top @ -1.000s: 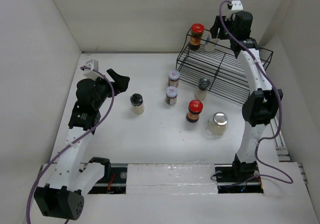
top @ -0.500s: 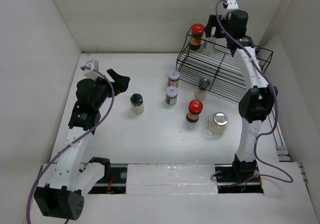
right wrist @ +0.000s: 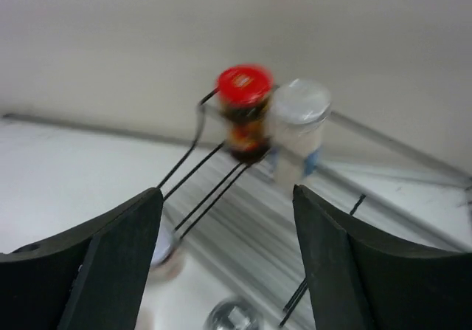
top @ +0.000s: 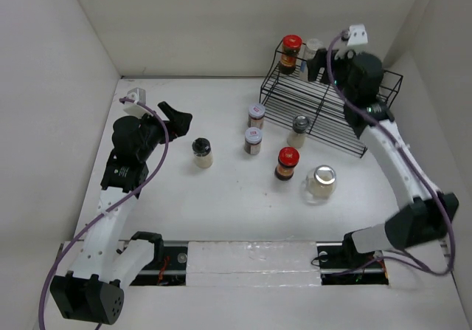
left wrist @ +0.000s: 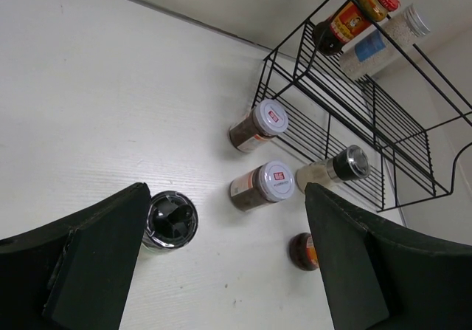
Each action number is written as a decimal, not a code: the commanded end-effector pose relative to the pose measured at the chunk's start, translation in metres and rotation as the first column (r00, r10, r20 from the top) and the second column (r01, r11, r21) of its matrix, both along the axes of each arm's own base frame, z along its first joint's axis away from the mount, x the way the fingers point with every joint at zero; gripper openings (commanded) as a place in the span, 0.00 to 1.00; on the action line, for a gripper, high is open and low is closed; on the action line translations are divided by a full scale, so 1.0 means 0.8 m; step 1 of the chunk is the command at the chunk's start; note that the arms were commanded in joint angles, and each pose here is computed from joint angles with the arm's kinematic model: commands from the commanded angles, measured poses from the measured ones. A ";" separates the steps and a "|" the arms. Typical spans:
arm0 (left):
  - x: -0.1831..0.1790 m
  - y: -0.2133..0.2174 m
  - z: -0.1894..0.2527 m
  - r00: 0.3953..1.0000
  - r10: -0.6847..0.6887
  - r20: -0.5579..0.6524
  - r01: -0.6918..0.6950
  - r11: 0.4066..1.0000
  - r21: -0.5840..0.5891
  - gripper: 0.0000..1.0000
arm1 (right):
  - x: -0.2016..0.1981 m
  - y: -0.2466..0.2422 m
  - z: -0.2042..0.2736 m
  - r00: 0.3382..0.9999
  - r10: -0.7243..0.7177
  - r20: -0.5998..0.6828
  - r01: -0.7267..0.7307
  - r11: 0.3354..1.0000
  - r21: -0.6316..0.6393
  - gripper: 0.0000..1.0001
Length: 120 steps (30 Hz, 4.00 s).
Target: Organize the condiment bottles
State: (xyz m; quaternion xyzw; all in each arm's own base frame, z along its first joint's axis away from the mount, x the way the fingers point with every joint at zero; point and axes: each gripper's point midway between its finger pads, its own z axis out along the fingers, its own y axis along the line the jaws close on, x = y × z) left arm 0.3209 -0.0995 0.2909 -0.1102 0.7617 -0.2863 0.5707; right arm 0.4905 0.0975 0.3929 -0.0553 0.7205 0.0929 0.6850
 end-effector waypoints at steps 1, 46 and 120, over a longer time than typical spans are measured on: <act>-0.003 -0.003 0.021 0.998 -0.019 0.058 0.020 1.000 -0.017 0.82 | -0.068 0.031 -0.011 0.996 -0.017 0.090 0.009 0.996 0.087 0.75; -0.009 -0.013 0.036 0.994 -0.065 0.091 0.069 0.997 -0.034 0.82 | -0.159 0.185 -0.009 0.964 0.241 0.111 -0.249 0.967 0.057 0.55; -0.020 -0.010 0.049 0.989 -0.064 0.131 0.067 0.998 -0.017 0.82 | 0.093 -0.111 0.022 0.976 -0.204 0.076 0.205 0.979 -0.005 0.97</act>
